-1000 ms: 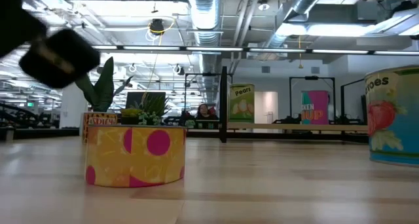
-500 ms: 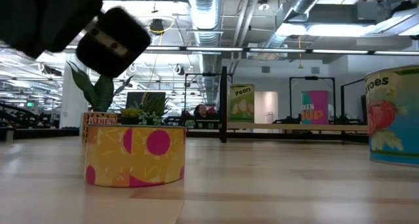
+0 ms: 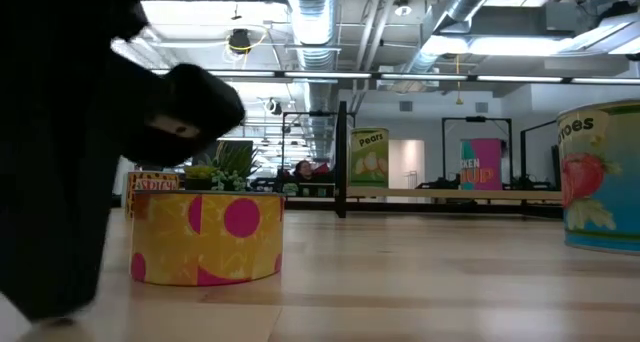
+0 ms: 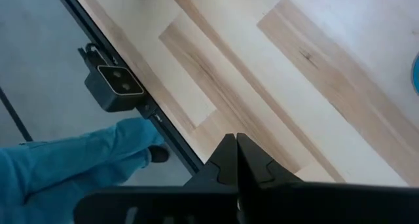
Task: Pick and place cans onto a shelf
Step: Prepare the canned goods to the center of the table
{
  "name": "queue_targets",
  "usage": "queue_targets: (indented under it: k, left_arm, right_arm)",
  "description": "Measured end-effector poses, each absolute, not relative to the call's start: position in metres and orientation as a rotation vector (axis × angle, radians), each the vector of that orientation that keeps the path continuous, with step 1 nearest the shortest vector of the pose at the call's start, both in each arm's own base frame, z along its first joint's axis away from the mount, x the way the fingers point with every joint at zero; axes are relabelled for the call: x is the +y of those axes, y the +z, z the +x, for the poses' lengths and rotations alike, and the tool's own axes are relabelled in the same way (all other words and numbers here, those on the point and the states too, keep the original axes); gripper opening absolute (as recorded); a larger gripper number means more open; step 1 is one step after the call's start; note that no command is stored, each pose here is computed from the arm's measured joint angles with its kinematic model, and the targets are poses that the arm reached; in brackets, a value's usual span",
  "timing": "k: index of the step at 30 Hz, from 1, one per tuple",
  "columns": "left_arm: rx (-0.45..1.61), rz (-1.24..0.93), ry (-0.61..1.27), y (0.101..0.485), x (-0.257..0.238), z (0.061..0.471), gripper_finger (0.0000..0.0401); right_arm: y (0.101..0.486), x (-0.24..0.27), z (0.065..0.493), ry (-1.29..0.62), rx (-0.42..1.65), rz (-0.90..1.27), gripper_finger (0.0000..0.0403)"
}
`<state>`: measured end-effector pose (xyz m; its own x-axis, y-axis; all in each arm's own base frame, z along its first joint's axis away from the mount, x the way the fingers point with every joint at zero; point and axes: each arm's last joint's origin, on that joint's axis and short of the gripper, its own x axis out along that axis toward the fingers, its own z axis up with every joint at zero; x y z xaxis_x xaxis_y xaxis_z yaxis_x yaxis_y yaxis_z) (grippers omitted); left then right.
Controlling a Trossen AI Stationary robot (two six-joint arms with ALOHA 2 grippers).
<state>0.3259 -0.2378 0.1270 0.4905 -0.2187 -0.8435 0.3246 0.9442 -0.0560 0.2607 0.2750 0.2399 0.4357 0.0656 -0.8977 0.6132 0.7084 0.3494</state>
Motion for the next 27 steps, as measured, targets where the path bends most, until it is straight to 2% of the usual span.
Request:
queue_targets:
  k: [6,10,14,17,23,27]
  left_arm:
    - [1.011,0.271,-0.061,0.133,-0.196,0.341,0.0000]
    - [1.017,0.220,-0.028,0.155,-0.175,0.344,0.0000]
    - [1.130,0.251,-0.062,0.187,-0.163,0.320,0.0000]
    - [1.206,0.257,0.003,0.220,-0.141,0.297,0.0000]
    - [1.351,0.222,0.303,0.253,-0.092,0.251,0.0000]
    - [1.354,0.142,0.519,0.250,-0.054,0.217,0.0000]
  right_arm:
    - [0.240,0.274,0.262,-0.384,1.078,0.738,0.0006]
    - [0.240,0.274,0.262,-0.384,1.077,0.737,0.0006]
    - [0.240,0.275,0.260,-0.382,1.080,0.729,0.0006]
    - [0.240,0.276,0.260,-0.380,1.081,0.727,0.0006]
    - [0.240,0.275,0.260,-0.389,1.077,0.718,0.0006]
    - [0.239,0.272,0.260,-0.416,1.041,0.692,0.0006]
